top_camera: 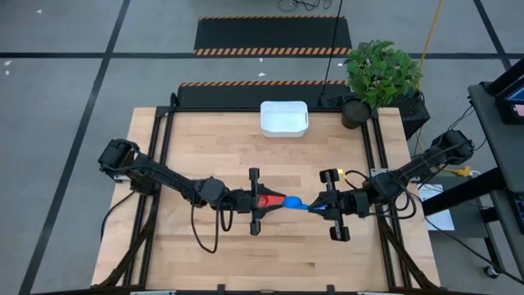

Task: Nest measuring cups in basket
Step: Stack the blue measuring cup into the red measuring cup

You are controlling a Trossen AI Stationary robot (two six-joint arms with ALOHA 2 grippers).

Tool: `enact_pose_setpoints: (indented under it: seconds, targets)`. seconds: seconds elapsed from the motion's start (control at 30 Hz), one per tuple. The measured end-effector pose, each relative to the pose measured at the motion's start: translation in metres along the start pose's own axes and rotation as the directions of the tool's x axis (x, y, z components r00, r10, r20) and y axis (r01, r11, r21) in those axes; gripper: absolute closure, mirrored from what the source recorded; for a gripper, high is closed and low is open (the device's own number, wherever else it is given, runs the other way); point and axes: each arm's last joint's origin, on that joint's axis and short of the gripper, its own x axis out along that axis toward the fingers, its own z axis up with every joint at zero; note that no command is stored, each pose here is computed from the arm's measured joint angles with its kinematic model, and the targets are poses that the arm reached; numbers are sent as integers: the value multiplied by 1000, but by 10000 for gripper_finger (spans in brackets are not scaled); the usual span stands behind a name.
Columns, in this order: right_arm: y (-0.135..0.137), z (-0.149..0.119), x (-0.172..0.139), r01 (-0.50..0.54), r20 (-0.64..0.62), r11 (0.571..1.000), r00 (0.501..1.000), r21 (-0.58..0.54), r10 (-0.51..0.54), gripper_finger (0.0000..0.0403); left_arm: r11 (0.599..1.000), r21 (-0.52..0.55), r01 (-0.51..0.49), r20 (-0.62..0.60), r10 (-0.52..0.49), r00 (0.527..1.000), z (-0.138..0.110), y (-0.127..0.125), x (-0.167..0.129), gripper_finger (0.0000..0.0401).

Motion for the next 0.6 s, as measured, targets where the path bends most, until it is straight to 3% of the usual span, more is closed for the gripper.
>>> enact_pose_setpoints:
  seconds: [0.27, 0.6]
  targets:
    - [0, 1, 0, 4, 7, 1000, 1000, 1, -4, 396, 999, -34, 16, -1, -16, 1000, -1, -1, 0, 384]
    - [-1, 0, 0, 12, -3, 1000, 1000, -7, -12, 380, 999, -50, 17, 1, -16, 1000, 0, -1, 0, 395]
